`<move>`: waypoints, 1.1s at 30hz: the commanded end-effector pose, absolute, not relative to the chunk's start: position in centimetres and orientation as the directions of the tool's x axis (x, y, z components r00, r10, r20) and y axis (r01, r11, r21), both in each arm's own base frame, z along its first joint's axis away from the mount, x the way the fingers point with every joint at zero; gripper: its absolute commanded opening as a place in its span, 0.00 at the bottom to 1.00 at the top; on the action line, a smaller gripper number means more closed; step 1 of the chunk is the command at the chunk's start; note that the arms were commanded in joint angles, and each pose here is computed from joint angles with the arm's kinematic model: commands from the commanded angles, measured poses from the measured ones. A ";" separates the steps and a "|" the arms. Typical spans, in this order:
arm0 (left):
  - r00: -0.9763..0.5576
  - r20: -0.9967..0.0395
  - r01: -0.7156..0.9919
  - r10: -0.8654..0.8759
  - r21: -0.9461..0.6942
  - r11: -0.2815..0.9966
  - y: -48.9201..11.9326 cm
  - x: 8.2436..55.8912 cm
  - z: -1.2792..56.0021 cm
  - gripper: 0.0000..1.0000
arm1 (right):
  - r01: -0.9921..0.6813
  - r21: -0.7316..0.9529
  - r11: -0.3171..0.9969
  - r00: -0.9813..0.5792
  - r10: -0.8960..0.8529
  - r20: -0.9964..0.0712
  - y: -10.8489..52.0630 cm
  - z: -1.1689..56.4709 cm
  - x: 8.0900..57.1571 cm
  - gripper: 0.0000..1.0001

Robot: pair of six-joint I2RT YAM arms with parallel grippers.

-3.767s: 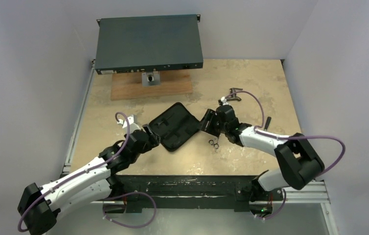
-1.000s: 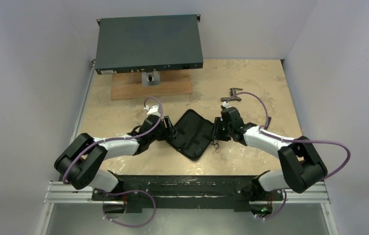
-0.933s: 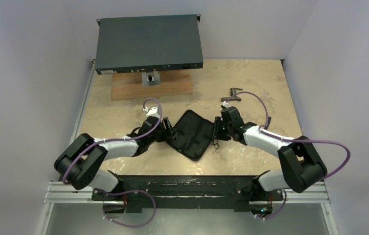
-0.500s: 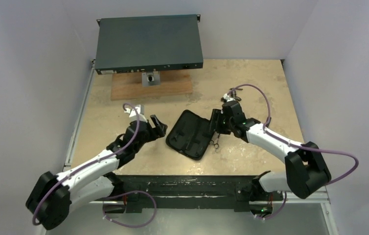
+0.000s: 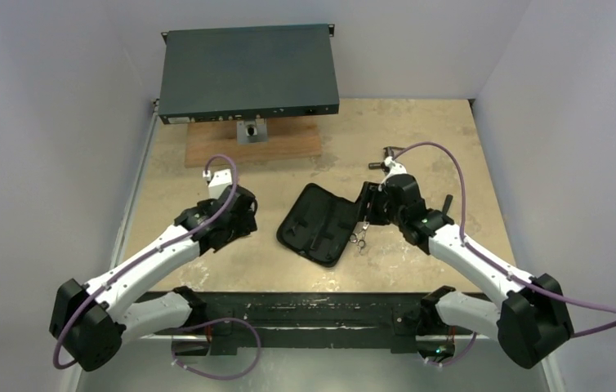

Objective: Sort the hair-cutting tools
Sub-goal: Move the hairdressing tool bag to the center of the board, then pick up the haircut tool at the center of the board.

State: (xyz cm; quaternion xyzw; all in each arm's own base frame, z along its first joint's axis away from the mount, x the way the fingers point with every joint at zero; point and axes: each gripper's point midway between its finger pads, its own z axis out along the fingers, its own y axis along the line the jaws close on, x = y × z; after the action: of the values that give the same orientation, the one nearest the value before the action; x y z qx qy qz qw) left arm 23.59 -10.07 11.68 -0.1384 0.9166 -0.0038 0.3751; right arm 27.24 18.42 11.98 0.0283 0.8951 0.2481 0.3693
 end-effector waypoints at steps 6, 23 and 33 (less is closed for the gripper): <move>-0.826 -0.544 -0.233 -0.150 0.087 0.969 -8.2 22.8 7.8 0.75 | -0.245 0.501 0.830 -0.691 0.213 -0.691 18.7 13.7 25.3 0.51; -0.883 -0.456 -0.145 -0.109 0.044 0.988 -10.5 26.4 6.3 0.74 | -0.317 0.541 0.779 -0.670 0.219 -0.709 19.3 15.5 24.0 0.50; -0.910 -0.389 -0.170 -0.145 0.028 0.985 -10.8 26.9 3.8 0.66 | -0.311 0.539 0.783 -0.668 0.223 -0.709 19.2 15.5 24.1 0.50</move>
State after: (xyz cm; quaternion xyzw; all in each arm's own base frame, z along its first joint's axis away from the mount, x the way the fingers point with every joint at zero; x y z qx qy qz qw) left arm 25.73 -10.02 3.80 -0.0766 0.9771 0.0539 0.1909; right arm 23.92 18.98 14.42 -0.0156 0.8637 0.3177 0.3910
